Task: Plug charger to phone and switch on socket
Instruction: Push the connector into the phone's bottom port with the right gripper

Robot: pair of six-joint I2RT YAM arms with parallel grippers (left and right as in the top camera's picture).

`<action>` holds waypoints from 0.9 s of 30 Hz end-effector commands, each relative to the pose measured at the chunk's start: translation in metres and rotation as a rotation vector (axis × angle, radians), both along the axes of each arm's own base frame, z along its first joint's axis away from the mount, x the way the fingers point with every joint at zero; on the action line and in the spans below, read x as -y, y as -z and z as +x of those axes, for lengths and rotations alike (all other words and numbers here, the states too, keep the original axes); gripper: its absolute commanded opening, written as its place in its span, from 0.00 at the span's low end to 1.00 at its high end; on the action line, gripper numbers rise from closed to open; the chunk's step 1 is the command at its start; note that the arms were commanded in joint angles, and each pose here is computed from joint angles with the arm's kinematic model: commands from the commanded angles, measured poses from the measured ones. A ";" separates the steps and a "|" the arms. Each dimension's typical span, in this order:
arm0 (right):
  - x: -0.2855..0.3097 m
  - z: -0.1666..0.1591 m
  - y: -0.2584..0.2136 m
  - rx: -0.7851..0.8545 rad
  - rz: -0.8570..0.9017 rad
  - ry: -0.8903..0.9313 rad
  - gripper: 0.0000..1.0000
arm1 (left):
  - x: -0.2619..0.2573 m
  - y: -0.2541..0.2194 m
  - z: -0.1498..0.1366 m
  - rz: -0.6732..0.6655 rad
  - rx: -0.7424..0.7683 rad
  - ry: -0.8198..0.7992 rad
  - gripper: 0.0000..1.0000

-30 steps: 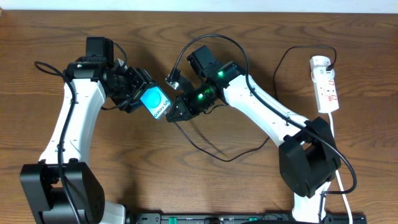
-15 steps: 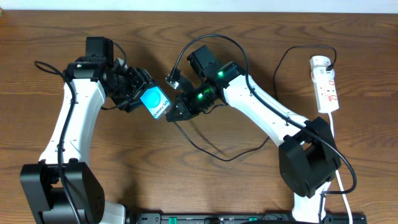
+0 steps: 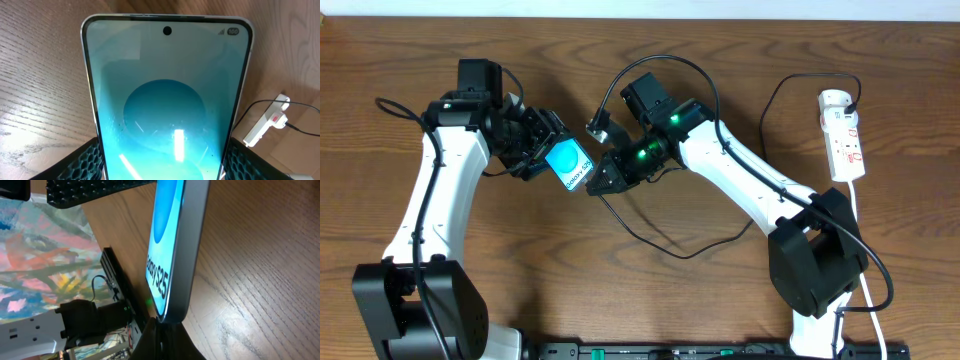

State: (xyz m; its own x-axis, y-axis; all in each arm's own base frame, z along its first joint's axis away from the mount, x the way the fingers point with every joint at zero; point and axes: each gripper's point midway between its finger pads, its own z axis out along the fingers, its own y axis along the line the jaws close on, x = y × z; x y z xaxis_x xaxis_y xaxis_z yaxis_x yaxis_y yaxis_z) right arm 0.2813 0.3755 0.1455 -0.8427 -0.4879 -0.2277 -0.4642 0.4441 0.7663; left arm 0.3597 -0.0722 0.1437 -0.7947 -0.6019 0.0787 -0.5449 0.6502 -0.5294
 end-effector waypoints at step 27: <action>-0.004 -0.004 -0.004 -0.021 0.019 -0.007 0.01 | 0.006 -0.011 0.005 -0.026 0.036 0.024 0.07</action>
State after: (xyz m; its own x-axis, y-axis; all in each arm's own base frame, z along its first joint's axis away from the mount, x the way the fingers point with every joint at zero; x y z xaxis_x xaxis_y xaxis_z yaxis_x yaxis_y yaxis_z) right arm 0.2811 0.3759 0.1461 -0.8438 -0.4868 -0.2260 -0.4611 0.4420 0.7694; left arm 0.3608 -0.0720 0.1439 -0.7949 -0.6021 0.0753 -0.5428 0.6500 -0.5319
